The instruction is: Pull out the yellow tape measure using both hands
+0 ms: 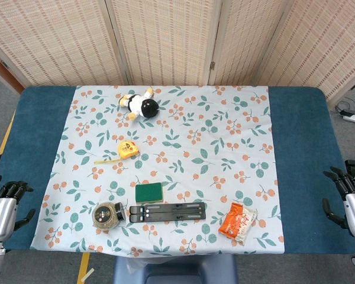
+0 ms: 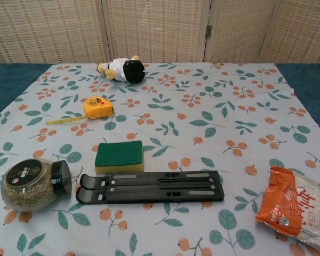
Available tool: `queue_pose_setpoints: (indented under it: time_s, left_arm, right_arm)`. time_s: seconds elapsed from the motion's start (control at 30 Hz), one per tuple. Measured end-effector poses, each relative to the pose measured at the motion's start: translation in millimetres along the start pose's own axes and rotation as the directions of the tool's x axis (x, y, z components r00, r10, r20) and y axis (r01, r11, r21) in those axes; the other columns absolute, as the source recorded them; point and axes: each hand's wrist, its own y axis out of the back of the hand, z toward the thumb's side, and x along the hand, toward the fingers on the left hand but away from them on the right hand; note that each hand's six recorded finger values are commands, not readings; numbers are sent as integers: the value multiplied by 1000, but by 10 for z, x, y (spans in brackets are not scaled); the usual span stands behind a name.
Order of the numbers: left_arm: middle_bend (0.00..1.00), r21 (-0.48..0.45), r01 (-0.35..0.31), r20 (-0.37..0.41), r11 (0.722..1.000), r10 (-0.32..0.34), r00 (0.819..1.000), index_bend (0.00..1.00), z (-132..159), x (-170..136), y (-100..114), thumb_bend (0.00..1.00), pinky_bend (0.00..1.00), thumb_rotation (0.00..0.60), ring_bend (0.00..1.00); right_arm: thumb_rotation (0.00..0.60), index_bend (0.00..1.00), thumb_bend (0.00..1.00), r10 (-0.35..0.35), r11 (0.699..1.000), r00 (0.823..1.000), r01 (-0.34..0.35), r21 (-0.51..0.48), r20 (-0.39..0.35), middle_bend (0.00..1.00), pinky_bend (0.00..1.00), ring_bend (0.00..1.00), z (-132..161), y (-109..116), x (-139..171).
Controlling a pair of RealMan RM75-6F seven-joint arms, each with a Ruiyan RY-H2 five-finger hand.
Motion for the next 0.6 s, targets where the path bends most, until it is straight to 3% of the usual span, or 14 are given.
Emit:
queue_pose_setpoints:
  time_s: [0.43,0.6]
  left_arm:
    - [302,-1,0,21,1000,0,1000,398,61,80,-10,300,0,600,232]
    - [302,-12,-20,65,1000,21,998,394,161,237,51,299,1,600,234]
  right_arm:
    - [600,209,518,-20,1000,1000,20,-1,9,154,0,161,-3,40,19]
    - [600,209,519,-35,999,999,35,-2,8,154,0,164,2,84,11]
